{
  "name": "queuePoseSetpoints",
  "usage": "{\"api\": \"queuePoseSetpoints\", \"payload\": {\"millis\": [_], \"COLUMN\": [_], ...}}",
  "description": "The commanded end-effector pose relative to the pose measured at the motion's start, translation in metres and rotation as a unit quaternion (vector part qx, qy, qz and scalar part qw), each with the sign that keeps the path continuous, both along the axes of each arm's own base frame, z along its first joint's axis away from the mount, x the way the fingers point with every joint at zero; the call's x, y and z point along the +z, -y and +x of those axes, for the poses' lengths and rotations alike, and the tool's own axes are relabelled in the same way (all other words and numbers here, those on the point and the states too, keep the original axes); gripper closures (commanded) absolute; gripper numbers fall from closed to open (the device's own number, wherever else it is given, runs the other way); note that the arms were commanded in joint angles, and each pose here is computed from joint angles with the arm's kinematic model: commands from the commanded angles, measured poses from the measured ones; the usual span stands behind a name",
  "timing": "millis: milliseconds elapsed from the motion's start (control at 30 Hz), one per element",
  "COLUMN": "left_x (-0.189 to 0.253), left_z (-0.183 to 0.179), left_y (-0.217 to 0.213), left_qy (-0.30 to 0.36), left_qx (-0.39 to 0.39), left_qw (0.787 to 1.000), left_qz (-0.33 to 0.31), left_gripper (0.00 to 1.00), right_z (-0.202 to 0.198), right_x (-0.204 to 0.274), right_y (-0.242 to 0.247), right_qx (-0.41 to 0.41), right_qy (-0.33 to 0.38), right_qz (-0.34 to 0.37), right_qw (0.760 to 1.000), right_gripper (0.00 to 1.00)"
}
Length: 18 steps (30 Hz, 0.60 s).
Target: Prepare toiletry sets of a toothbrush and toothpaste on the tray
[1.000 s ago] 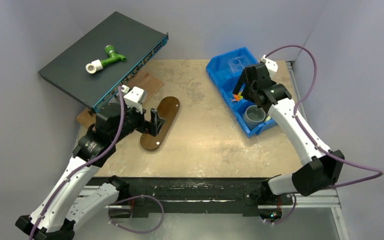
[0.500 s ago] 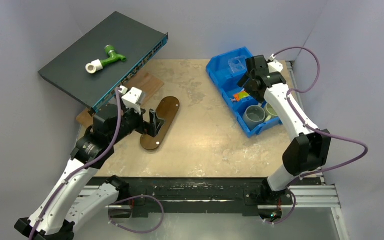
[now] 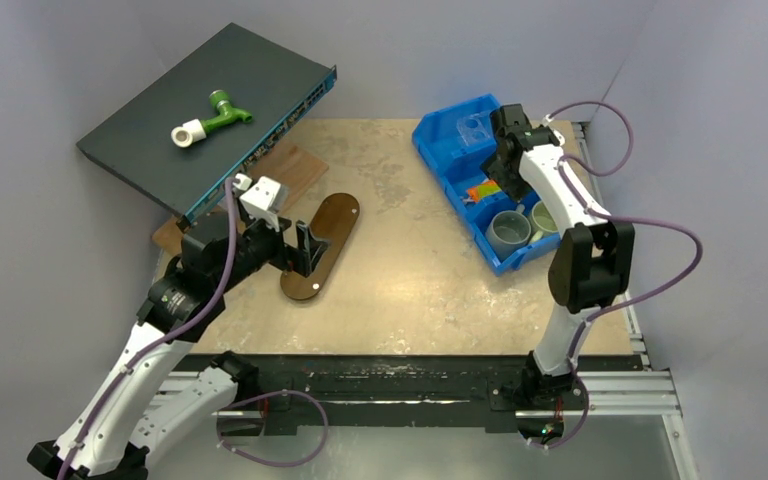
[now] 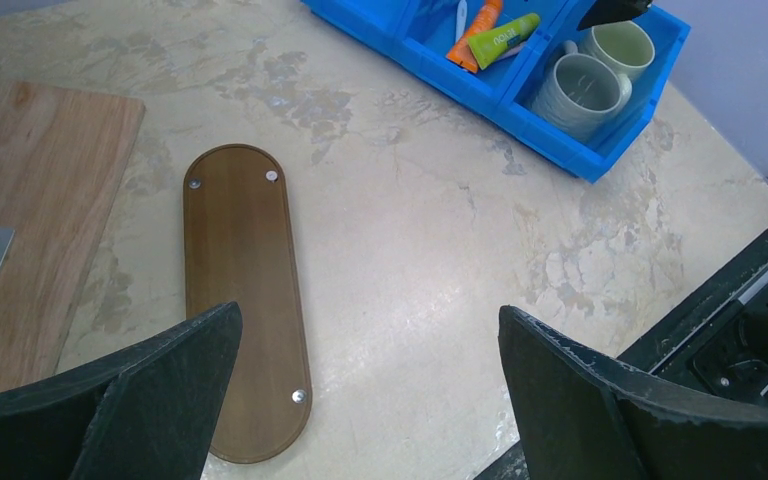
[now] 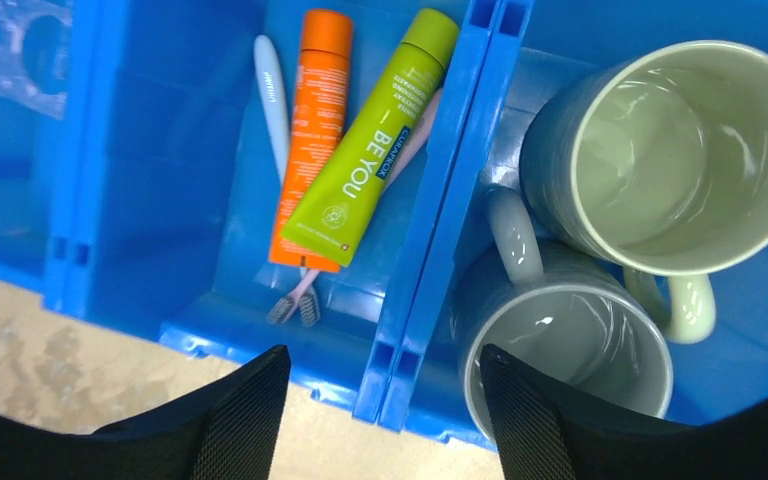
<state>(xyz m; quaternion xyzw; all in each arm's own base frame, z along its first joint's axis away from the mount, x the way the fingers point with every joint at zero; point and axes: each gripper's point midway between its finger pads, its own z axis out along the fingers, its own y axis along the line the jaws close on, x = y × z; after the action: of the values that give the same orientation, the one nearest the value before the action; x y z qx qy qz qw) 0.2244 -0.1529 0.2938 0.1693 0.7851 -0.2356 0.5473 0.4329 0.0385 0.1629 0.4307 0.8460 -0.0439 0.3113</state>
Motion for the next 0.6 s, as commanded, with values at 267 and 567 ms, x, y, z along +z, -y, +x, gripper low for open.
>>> {"api": "queuePoseSetpoints", "payload": {"millis": [267,567], "left_x": [0.012,0.012], "left_z": [-0.003,-0.003], "left_y": [0.003,0.003], "left_qy": [0.021,0.022], "left_qx": [-0.008,-0.008], "left_qw": [1.000,0.999], "left_qz": [-0.022,-0.023], "left_gripper": [0.00,0.00], "right_z": [0.006,0.010], "right_x": [-0.023,-0.037], "right_y": [0.007,0.012], "right_qx": [-0.030,-0.035], "right_qy": [-0.037,-0.053], "right_qz": [0.008,0.009], "right_qw": [0.999,0.998], "right_gripper": [0.35,0.42]}}
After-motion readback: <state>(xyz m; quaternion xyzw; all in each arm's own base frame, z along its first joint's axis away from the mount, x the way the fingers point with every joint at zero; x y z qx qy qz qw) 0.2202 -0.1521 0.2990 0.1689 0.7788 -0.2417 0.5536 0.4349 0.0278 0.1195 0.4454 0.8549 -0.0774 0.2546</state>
